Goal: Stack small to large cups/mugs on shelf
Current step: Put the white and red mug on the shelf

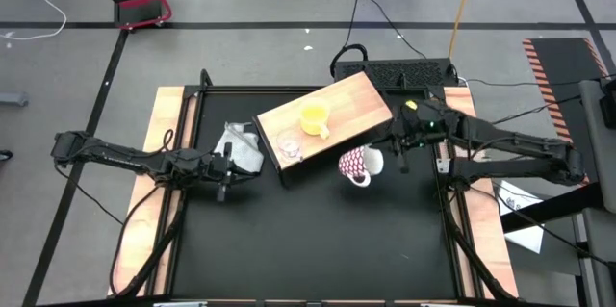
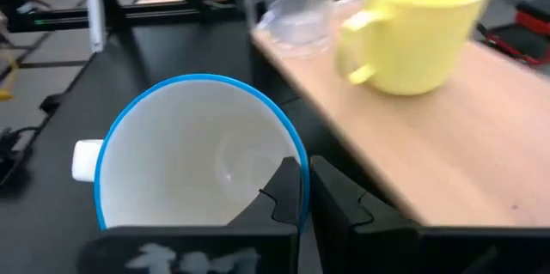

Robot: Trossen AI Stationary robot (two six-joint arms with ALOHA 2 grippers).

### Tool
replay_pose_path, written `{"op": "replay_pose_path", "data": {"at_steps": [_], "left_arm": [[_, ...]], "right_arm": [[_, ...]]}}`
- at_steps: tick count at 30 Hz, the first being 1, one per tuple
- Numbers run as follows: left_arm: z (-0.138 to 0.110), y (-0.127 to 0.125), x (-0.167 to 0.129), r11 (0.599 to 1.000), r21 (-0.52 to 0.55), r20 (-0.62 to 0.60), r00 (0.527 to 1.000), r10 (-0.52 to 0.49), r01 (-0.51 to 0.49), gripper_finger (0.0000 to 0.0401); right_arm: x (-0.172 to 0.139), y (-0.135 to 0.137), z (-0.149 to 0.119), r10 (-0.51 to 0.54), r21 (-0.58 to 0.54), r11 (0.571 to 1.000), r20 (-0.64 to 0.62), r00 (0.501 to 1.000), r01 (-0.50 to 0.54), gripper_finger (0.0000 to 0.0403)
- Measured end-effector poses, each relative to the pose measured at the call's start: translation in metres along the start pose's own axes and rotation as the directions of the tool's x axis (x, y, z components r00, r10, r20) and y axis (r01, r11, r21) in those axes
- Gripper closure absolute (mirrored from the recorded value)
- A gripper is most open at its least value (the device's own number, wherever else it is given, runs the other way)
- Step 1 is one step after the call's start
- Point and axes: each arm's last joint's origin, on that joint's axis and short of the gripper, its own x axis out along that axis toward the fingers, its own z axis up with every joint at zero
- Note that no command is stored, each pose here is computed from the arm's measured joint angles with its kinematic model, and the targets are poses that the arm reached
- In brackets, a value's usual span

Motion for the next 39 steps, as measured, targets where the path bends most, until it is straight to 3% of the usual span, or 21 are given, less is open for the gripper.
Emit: {"op": "replay_pose_path", "data": {"at_steps": [6,20,30,39], "left_arm": [[0.0,0.0,0.0,1.0,0.023,0.0,1.0,0.001,-0.001,0.037],[0.0,0.0,0.0,1.0,0.027,-0.003,1.0,0.001,-0.001,0.037],[-0.001,0.0,0.0,0.999,0.032,-0.007,1.0,0.002,-0.002,0.037],[-0.001,0.0,0.0,0.999,0.034,-0.007,1.0,0.003,-0.003,0.037]], "right_arm": [[-0.009,-0.015,0.032,-0.067,0.01,0.998,-0.08,0.995,0.068,0.0401],[-0.002,-0.045,0.063,-0.116,-0.082,0.992,-0.237,0.965,0.1,0.0402],[-0.009,-0.063,0.094,-0.166,-0.125,0.983,-0.252,0.953,0.138,0.0402],[-0.009,-0.091,0.099,-0.226,-0.161,0.97,-0.304,0.925,0.184,0.0402]]}}
